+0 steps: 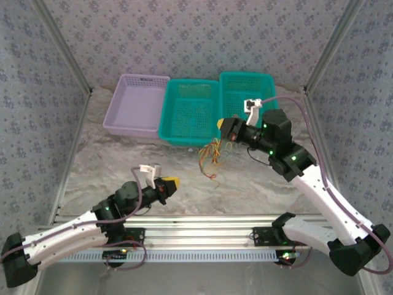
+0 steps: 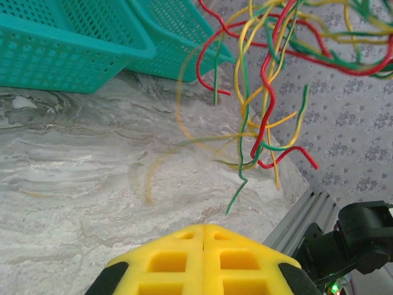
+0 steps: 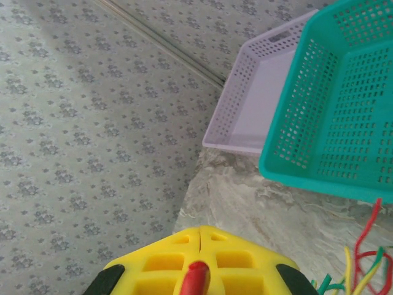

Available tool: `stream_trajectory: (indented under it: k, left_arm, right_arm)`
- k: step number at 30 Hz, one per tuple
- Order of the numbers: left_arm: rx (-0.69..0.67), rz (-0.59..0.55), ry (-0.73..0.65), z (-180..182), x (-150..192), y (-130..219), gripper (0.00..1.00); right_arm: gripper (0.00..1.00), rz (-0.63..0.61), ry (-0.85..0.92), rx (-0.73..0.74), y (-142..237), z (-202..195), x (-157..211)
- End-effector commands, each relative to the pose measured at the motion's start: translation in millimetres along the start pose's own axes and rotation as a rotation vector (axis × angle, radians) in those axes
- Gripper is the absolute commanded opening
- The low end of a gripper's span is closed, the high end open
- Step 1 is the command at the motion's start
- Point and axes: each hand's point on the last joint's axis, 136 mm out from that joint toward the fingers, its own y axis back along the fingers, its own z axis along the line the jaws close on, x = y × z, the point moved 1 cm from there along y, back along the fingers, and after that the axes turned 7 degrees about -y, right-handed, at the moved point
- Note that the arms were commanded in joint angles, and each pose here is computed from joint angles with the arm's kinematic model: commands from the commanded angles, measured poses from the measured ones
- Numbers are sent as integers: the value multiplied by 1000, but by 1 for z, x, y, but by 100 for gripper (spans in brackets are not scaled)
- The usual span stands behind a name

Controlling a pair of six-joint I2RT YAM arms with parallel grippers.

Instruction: Untangle the cables

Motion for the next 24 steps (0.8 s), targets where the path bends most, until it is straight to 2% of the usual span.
stream_trajectory:
  k: [1, 2, 4, 6, 8, 12, 24]
  left_arm:
    - [-50, 18, 14, 13, 7, 3, 0]
    - [-60, 24, 16, 14, 7, 4, 3]
    - [-62, 30, 19, 14, 7, 3, 28]
    - [-61, 33, 23, 13, 7, 2, 57]
    - [-57, 35, 19, 11, 5, 1, 68]
    - [-37, 51, -8, 4, 2, -2, 75]
    - [-56, 85, -28, 11, 9, -5, 75]
  right_arm:
    - [0, 38, 3, -13, -3, -2, 8]
    - [0, 48, 5, -18, -5, 0, 10]
    - [0, 59, 13, -26, -7, 4, 13]
    - [0, 59, 19, -42, -5, 8, 13]
    - [0, 65, 26, -58, -4, 13, 13]
    - [0, 99, 30, -97, -6, 23, 17]
    - [0, 150, 56, -170, -8, 42, 27]
